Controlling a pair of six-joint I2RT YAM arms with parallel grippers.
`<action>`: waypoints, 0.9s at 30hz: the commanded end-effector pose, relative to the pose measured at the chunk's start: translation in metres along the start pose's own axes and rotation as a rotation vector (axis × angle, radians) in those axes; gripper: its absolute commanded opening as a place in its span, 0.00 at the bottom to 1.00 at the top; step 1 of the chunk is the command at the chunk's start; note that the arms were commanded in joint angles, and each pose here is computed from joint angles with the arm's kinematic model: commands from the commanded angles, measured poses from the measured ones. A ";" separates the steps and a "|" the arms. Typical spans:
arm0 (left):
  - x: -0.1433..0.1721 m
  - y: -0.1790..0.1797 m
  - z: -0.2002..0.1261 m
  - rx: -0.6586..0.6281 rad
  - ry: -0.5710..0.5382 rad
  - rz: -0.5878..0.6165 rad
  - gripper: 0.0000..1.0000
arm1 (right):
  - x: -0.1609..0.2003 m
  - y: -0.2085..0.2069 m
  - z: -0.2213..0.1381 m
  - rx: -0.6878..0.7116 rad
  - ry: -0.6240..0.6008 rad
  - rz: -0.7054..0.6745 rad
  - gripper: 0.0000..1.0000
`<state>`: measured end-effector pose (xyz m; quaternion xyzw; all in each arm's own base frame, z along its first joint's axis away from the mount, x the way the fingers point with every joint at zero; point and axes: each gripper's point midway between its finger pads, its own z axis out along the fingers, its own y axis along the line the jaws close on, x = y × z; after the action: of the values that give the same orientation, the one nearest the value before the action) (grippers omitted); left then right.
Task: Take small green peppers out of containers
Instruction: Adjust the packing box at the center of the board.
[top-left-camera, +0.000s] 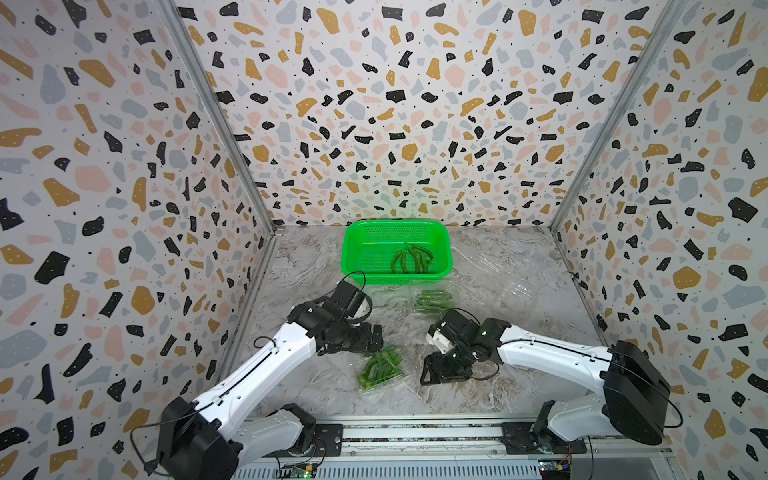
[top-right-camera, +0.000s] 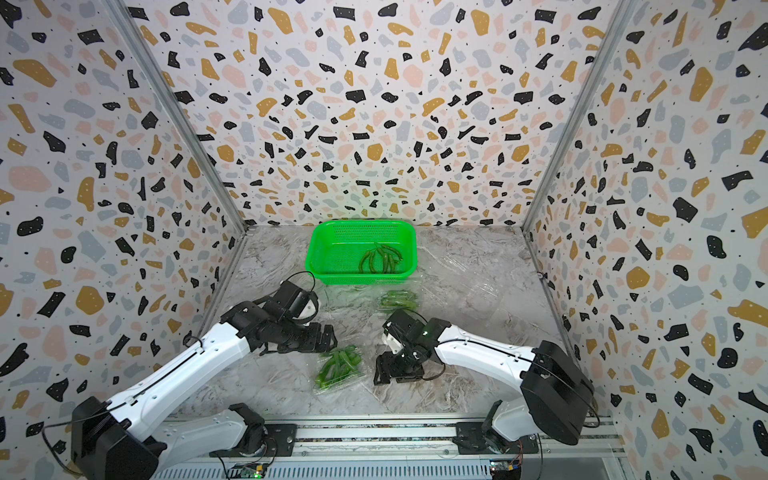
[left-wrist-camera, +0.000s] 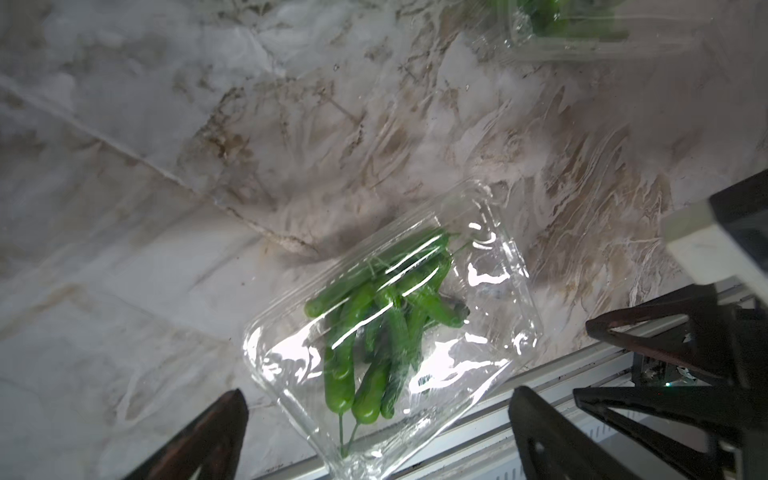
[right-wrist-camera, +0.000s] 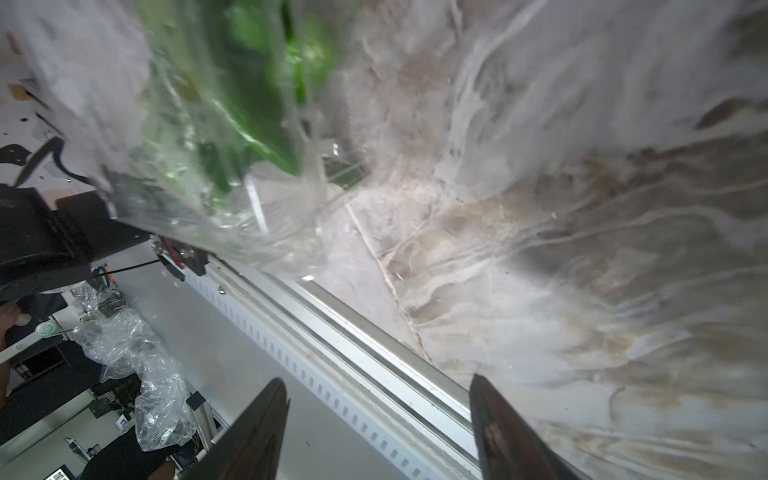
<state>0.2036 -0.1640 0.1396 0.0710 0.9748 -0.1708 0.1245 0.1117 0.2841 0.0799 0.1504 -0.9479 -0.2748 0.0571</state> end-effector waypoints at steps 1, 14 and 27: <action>-0.032 -0.020 -0.007 0.054 -0.101 0.145 0.99 | -0.014 0.000 0.005 -0.022 -0.028 0.006 0.70; -0.011 -0.026 0.029 0.130 0.046 0.092 0.99 | -0.086 -0.012 0.007 -0.064 -0.011 -0.098 0.70; -0.006 -0.017 0.013 0.067 0.056 0.119 0.99 | -0.062 0.002 -0.019 0.015 -0.042 -0.160 0.70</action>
<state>0.2071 -0.1850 0.1281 0.1278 0.9662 -0.2002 0.1006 0.2016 0.3021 0.0856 0.2073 -0.9340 -0.2907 0.0092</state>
